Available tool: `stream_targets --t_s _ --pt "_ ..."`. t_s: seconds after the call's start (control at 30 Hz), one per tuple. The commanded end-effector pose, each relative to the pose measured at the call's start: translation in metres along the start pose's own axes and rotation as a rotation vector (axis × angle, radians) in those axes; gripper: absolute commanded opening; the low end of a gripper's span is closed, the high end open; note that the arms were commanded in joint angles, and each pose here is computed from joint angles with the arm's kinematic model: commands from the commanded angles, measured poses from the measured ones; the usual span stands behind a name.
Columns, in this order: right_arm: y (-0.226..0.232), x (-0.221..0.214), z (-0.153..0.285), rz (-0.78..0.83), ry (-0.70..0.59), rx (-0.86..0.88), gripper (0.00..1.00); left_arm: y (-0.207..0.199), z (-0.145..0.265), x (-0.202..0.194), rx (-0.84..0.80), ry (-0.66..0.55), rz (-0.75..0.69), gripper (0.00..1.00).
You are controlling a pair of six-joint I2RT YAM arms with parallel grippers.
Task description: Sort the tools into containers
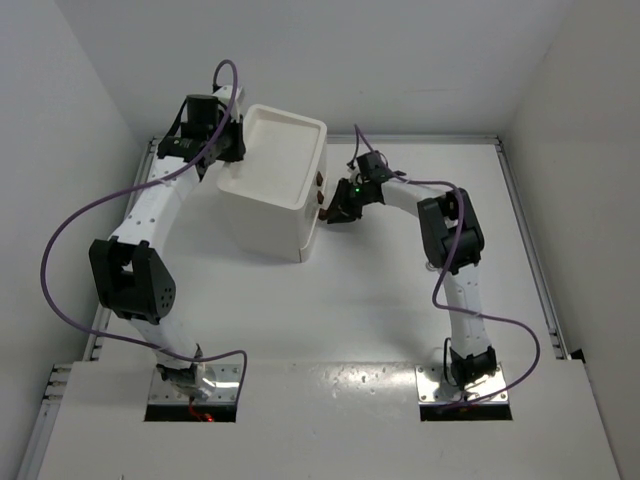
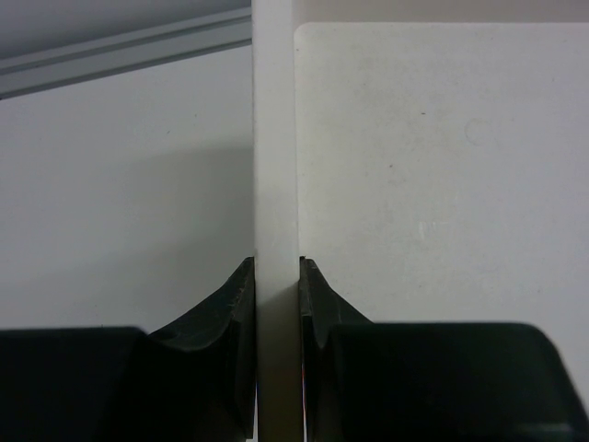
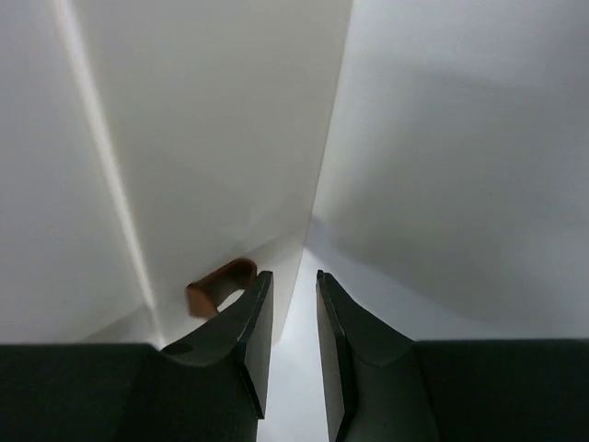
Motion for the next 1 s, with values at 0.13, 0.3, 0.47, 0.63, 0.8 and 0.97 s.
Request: stream_targets --t_s 0.13,0.3,0.47,0.63,0.8,0.97 --pt "0.032 -0.003 -0.01 0.026 0.029 0.125 0.27 -0.024 0.008 -0.025 -0.124 0.102 0.041 0.0" --pt "0.042 0.004 0.007 0.046 0.0 0.169 0.28 -0.028 0.009 -0.024 -0.148 0.101 0.062 0.0" --pt "0.056 0.013 0.015 0.064 -0.002 0.241 0.29 -0.037 0.005 -0.024 -0.163 0.105 0.08 0.0" --pt "0.068 0.019 0.012 0.095 -0.018 0.267 0.31 -0.058 0.003 -0.028 -0.215 0.122 0.137 0.0" --pt "0.056 0.026 0.031 0.066 -0.063 0.227 0.42 -0.076 -0.003 -0.033 -0.22 0.15 0.185 0.0" --pt "0.045 0.046 0.07 0.097 -0.193 0.134 0.52 -0.083 -0.011 -0.037 -0.224 0.171 0.235 0.0"
Point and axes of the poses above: each gripper's point midway between its finger pads, its own z axis back along the fingers, its own y axis along the line the jaws close on, x = y × z, the point moved 6 cm from there along z, back along the fingers, and after that the axes turned 8 degrees about -z, right-handed, at the moved point
